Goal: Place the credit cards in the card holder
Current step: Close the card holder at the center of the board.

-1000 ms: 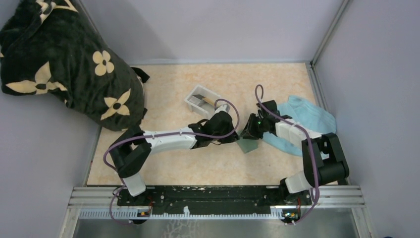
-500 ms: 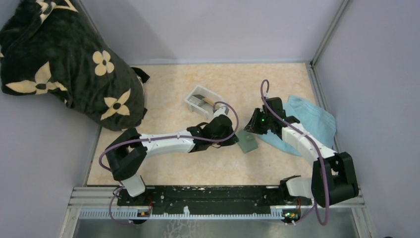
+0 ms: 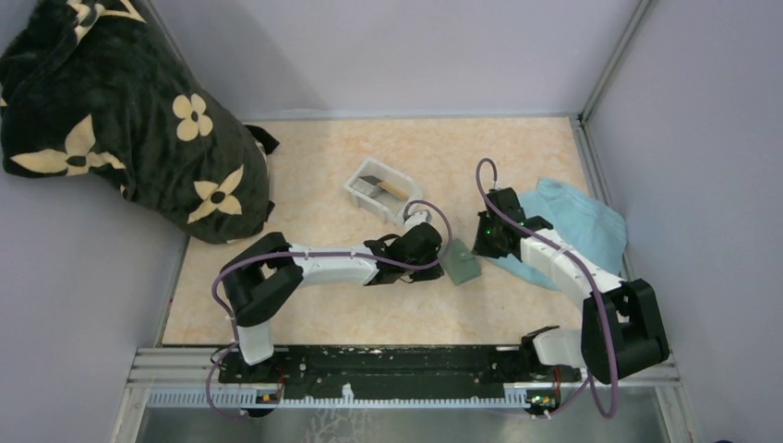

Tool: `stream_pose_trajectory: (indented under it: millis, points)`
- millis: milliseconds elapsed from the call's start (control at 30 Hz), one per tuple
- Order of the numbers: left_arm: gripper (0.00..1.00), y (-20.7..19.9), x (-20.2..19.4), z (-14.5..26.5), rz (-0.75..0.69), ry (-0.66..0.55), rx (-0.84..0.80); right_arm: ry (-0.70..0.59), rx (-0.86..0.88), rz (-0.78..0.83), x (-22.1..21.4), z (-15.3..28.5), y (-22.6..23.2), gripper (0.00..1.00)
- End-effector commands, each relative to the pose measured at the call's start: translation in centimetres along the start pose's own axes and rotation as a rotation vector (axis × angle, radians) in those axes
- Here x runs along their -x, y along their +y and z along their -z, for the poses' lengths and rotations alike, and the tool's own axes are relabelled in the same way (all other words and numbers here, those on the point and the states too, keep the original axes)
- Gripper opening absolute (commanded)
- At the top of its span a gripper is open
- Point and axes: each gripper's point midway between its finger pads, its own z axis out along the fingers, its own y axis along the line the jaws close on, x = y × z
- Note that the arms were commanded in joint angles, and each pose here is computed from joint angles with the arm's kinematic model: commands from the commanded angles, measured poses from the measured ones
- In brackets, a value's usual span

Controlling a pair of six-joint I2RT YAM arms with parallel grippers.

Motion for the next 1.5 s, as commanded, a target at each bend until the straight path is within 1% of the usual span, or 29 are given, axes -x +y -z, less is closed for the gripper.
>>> stream_pose_trajectory:
  millis: [0, 67, 167, 300, 633, 767, 933, 1067, 1200, 1367, 1467]
  points:
    - [0.1, -1.2, 0.7, -0.5, -0.013, -0.015, -0.01, -0.034, -0.024, 0.009, 1.1, -0.5, 0.1, 0.2]
    - [0.1, -1.2, 0.9, -0.7, -0.015, -0.019, -0.004, -0.025, -0.013, 0.004, 1.0, -0.9, 0.3, 0.27]
    - [0.1, -1.5, 1.4, -0.6, -0.021, -0.034, -0.003, -0.024, 0.009, -0.015, 1.0, -1.4, 0.6, 0.33]
    - [0.1, -1.6, 2.2, -0.1, -0.034, -0.063, -0.003, -0.05, 0.062, -0.062, 1.8, -1.5, 1.0, 0.35]
    - [0.1, -1.0, 3.1, -0.8, -0.034, -0.081, 0.021, -0.007, 0.127, -0.127, 0.8, -3.2, 0.8, 0.36]
    - [0.11, -1.3, 3.8, -1.3, -0.039, -0.092, 0.021, 0.013, 0.158, -0.153, 0.1, -3.7, 0.8, 0.39]
    - [0.11, -1.2, 3.3, -2.3, -0.053, -0.05, 0.034, 0.043, 0.171, -0.174, -0.9, -4.1, 0.4, 0.4]
    - [0.11, -0.5, 2.5, -2.5, -0.05, -0.02, 0.051, 0.038, 0.178, -0.186, -1.3, -3.9, 0.1, 0.4]
    - [0.11, 1.0, 1.7, -2.6, -0.046, 0.0, 0.091, 0.001, 0.195, -0.195, -0.4, -3.4, 0.1, 0.41]
    - [0.1, 4.3, -0.3, -3.2, -0.014, 0.094, 0.194, -0.061, 0.227, -0.195, 1.1, -1.9, 0.8, 0.41]
    - [0.1, 5.8, -1.0, -3.2, 0.009, 0.114, 0.233, -0.086, 0.227, -0.189, 1.6, -1.2, 0.8, 0.41]
